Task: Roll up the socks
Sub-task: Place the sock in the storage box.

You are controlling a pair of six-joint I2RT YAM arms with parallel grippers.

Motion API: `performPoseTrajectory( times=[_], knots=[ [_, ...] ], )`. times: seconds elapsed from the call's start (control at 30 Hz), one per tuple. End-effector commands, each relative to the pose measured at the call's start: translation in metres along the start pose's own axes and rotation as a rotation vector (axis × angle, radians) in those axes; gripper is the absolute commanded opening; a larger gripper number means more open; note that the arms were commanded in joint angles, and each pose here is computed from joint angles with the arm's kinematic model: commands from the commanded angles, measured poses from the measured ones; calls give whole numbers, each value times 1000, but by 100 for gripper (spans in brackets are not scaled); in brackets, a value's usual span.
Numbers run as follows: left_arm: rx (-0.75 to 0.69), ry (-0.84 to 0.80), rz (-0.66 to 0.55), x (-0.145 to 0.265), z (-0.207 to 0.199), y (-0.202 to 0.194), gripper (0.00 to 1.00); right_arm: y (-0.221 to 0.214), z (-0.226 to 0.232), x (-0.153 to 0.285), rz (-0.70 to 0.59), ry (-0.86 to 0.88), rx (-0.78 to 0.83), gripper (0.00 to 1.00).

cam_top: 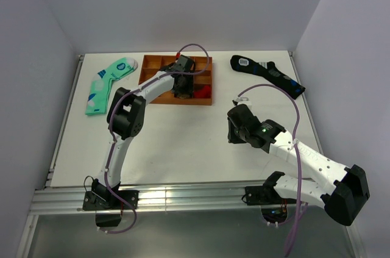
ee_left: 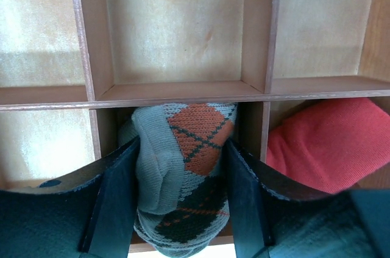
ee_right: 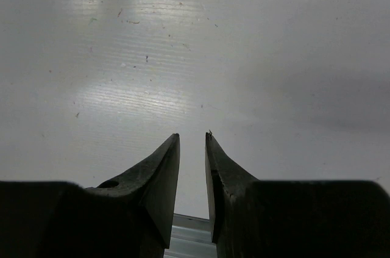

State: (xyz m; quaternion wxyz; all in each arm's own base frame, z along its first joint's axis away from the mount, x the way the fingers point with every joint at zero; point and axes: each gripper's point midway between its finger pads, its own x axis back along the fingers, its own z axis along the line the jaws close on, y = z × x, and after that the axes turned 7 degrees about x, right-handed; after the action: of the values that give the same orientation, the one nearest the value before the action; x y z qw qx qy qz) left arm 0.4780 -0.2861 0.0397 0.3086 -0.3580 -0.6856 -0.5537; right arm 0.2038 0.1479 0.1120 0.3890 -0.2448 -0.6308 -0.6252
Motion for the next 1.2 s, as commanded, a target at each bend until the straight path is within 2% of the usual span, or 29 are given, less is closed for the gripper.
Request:
performPoseTrajectory(
  times=[0.0,0.47,1.17],
  knots=[
    [-2,19,-2,8,1,-4,59,4,5,-2,-19,15,3,31],
    [-13,16,-104,34,-7,27,60,4,5,-3,-21,18,-1,30],
    [-3,-2,-159,46,-12,38,61,21,10,-10,-69,6,-41,28]
  ],
)
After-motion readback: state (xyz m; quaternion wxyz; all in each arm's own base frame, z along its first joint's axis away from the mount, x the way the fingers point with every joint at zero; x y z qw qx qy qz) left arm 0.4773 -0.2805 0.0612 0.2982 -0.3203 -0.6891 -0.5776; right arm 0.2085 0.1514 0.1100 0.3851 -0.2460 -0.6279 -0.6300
